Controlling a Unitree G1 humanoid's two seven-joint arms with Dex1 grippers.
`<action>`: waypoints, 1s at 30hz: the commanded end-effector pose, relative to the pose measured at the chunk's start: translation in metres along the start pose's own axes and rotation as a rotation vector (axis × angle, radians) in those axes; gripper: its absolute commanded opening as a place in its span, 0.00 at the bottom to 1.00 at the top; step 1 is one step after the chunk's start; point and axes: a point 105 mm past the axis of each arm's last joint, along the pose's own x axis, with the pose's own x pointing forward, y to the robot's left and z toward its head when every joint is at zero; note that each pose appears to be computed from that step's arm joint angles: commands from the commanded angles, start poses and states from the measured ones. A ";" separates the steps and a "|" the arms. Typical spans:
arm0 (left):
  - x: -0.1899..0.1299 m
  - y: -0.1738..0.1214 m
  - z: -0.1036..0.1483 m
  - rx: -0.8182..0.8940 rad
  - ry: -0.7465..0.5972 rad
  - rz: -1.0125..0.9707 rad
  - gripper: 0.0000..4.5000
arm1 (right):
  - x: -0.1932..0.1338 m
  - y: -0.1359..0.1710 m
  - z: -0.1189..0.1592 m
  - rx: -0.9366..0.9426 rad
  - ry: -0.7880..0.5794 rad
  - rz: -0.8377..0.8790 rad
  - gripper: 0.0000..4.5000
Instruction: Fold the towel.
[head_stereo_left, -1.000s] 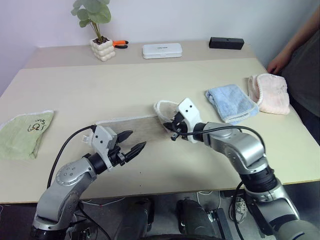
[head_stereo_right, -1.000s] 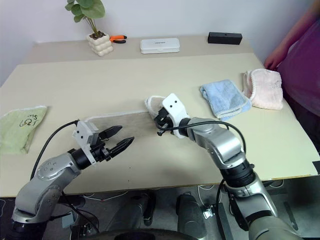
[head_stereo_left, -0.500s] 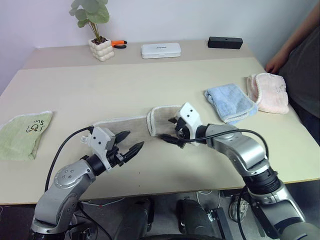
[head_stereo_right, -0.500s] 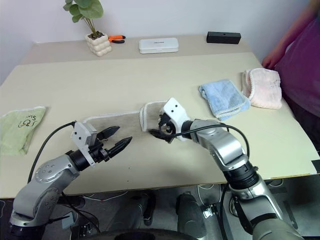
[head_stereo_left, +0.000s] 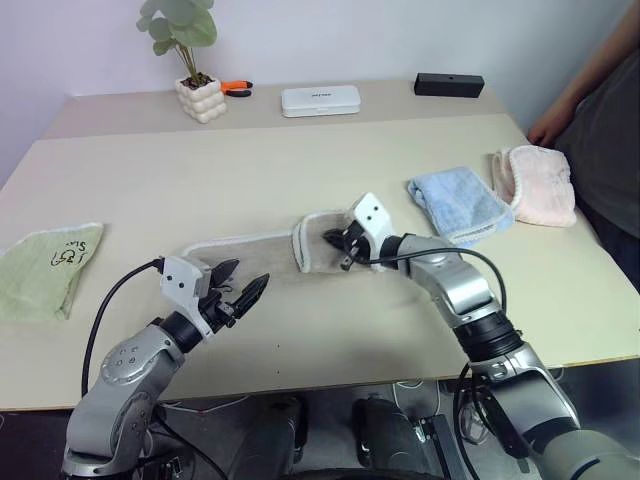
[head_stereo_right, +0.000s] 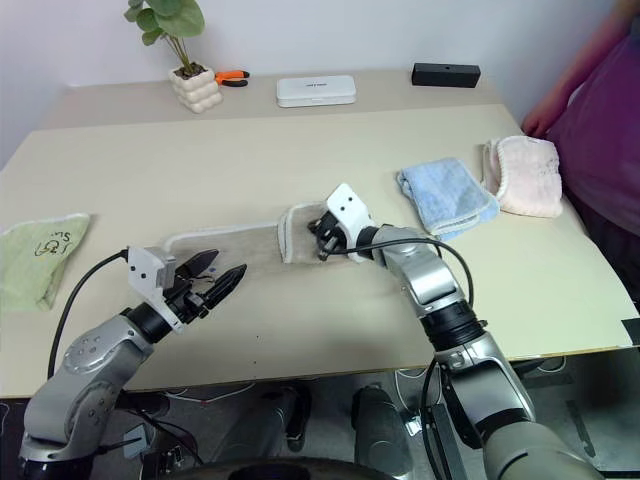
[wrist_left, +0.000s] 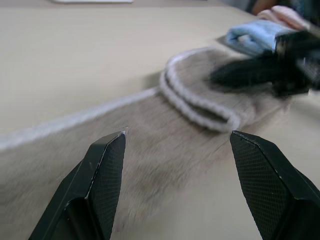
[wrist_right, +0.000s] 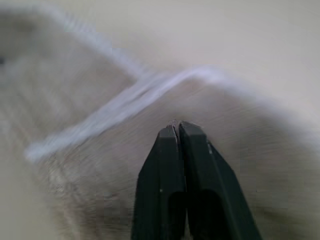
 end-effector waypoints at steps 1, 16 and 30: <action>-0.009 0.000 0.015 0.038 -0.060 0.042 0.75 | 0.002 0.003 -0.003 -0.062 -0.002 0.012 0.02; -0.065 0.008 -0.020 -0.467 -0.062 0.422 1.00 | -0.029 0.026 0.089 -0.430 -0.332 0.201 0.97; -0.043 0.050 -0.021 -1.003 -0.201 0.624 1.00 | -0.022 0.048 0.081 -0.430 -0.350 0.232 0.97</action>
